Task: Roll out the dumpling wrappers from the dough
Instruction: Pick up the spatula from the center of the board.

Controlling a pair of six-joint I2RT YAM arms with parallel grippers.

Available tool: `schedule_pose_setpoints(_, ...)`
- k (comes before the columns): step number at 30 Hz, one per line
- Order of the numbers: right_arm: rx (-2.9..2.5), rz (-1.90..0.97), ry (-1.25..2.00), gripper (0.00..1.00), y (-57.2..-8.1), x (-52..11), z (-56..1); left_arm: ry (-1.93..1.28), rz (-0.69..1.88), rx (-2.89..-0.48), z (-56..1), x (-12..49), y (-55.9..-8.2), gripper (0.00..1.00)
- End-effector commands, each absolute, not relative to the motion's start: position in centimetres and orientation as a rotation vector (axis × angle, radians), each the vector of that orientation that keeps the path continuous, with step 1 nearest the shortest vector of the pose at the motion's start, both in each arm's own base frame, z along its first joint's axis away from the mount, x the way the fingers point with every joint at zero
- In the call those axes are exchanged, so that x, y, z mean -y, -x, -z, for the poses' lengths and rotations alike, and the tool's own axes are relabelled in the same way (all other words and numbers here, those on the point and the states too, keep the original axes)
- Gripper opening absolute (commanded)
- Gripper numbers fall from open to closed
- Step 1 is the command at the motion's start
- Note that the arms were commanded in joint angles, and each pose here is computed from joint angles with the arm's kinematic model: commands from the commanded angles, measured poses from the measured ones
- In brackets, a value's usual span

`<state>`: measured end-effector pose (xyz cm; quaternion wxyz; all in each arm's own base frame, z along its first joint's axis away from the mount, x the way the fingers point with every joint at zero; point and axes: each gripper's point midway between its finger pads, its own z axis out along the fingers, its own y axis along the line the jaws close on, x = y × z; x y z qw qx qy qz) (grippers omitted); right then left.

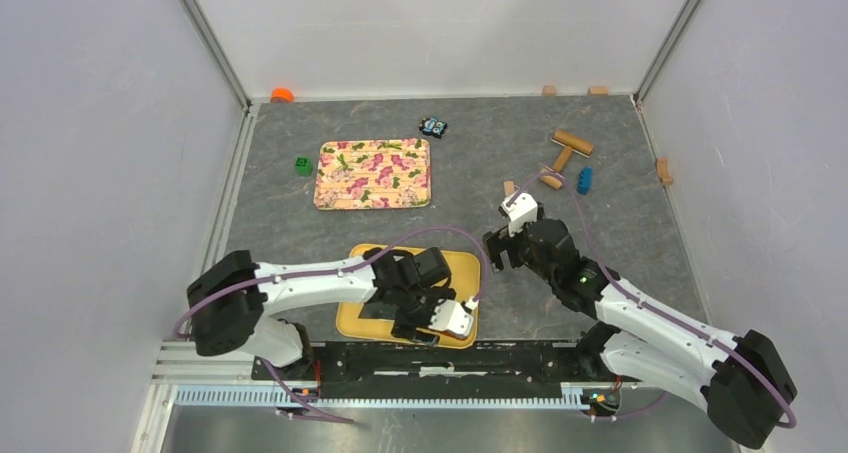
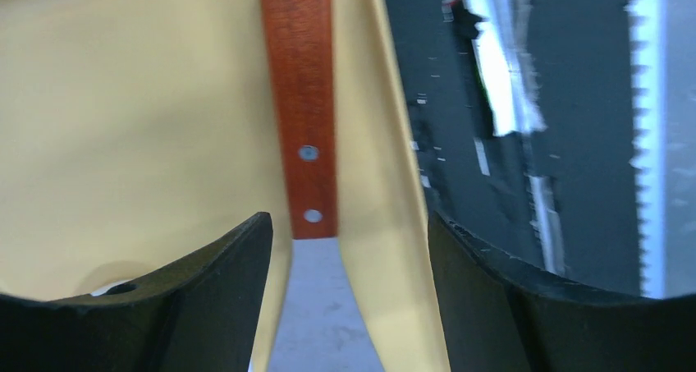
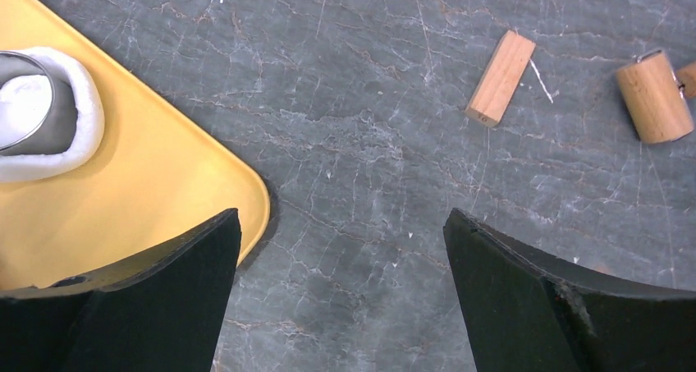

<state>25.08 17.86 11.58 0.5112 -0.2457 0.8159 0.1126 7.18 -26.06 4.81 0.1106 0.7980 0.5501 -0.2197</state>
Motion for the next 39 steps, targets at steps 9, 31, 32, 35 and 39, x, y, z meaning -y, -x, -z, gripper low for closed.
schedule_pose_setpoints(9,-1.882,-0.388,0.53,0.98,-24.4,-18.6,-12.9,-2.254,0.58,-1.626,-2.8,29.1,-9.1,0.75)
schedule_pose_setpoints(31,-1.956,-0.625,0.355,0.98,-23.8,-21.3,-15.6,-1.983,0.641,-1.784,-10.0,31.0,-12.0,0.02)
schedule_pose_setpoints(32,-1.95,-0.675,0.35,0.99,-23.6,-21.9,-16.1,-1.931,0.659,-1.803,-11.1,31.0,-12.7,0.02)
schedule_pose_setpoints(35,-1.898,-0.853,0.354,0.98,-22.4,-24.1,-18.1,-1.79,0.705,-1.838,-14.0,31.3,-14.1,0.02)
schedule_pose_setpoints(39,-1.801,-1.065,0.352,0.98,-20.8,-26.6,-20.4,-1.585,0.689,-1.896,-16.5,30.8,-17.3,0.02)
